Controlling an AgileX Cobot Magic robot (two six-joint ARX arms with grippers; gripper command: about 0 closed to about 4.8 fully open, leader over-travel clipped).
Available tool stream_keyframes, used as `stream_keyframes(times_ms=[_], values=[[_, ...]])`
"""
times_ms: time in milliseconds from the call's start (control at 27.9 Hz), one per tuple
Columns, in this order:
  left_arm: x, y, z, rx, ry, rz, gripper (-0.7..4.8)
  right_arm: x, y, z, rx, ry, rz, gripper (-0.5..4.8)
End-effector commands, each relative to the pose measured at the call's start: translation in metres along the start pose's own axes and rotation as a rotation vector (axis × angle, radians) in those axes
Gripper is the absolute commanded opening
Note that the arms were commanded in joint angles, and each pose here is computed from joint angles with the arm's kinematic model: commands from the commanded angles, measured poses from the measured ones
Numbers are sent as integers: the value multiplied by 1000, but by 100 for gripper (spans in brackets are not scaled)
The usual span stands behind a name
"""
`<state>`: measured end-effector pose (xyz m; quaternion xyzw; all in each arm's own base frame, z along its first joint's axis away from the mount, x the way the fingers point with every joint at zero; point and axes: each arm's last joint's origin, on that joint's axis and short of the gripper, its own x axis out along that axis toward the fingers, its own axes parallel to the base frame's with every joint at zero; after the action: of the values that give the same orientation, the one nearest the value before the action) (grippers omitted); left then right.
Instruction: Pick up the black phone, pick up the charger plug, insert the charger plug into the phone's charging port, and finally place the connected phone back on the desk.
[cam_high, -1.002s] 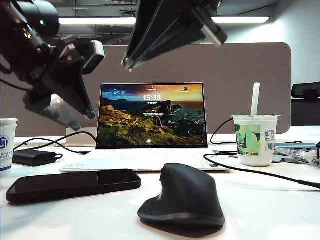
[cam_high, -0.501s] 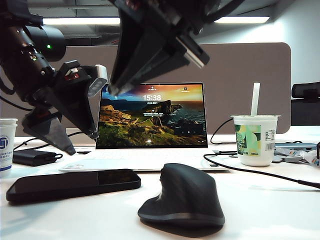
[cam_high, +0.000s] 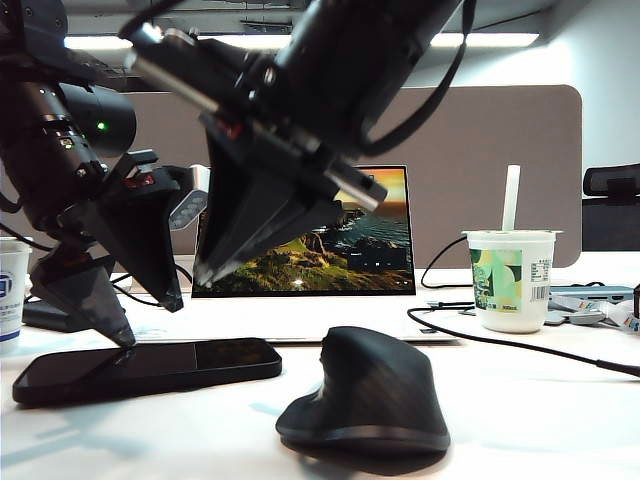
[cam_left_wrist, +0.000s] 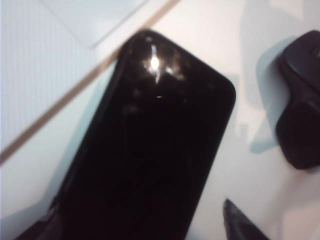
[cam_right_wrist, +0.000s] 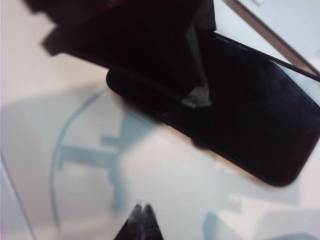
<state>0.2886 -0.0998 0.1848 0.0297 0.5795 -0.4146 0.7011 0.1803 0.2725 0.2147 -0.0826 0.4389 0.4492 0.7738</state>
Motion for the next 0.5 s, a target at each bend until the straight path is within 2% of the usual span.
stream_keyframes(times_ms=[36,322,501], values=[[2,-1,-3,-17,35,-20,417,7,0,4,-5,-29,7,-6],[2,-3,-7,-42,72,-36,413,9,-2,1,6,-1,-4,-6],[2,-6,-8,-41,62,-103,411,10,-1,0,65,15,-4,-6]])
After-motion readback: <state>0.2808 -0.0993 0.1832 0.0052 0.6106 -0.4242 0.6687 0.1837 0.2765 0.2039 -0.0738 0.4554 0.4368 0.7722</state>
